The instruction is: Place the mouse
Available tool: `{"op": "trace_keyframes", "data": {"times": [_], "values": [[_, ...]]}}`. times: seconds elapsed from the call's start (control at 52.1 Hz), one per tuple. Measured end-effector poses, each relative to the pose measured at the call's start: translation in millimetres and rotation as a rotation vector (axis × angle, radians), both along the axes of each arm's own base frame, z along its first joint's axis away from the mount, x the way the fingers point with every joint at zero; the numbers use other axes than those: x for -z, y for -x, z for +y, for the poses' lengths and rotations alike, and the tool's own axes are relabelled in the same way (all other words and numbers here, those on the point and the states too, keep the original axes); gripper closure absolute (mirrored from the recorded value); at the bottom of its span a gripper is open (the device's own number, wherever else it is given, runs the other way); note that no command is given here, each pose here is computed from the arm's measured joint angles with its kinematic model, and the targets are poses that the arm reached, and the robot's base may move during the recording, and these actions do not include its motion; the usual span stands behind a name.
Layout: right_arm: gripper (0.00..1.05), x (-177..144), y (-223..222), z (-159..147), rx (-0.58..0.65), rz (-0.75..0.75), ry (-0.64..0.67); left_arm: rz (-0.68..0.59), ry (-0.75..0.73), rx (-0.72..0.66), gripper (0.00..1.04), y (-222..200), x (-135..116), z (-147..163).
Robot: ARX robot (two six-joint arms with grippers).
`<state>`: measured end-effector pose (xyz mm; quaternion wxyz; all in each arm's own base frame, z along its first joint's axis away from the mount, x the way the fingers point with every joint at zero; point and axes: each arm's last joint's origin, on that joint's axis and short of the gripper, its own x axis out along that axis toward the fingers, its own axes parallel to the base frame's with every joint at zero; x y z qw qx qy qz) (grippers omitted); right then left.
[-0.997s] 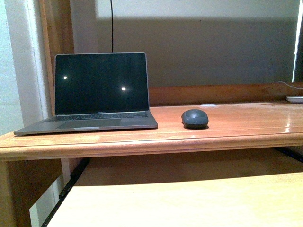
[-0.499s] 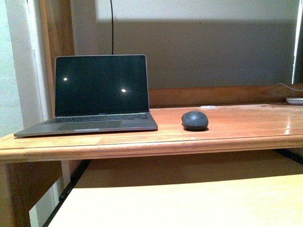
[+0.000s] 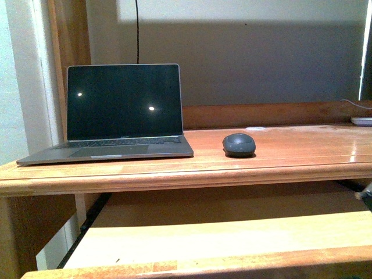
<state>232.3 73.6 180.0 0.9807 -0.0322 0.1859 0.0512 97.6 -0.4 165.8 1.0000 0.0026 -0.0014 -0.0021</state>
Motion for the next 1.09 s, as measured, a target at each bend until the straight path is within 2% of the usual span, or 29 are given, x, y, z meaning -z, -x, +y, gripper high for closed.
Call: {"op": "trace_keyframes", "data": {"times": [0.364,0.633,0.882,1.093], "values": [[0.07,-27,-80,45,0.031,-0.023,0.014,0.0,0.0,0.0,0.08,0,0,0],[0.07,-34,-132,78,0.072,-0.021,0.042,0.0,0.0,0.0,0.08,0,0,0],[0.07,-32,-116,69,0.048,-0.036,0.001,0.0,0.0,0.0,0.08,0,0,0],[0.07,-41,-71,42,0.02,-0.074,-0.036,0.0,0.0,0.0,0.08,0,0,0]]}}
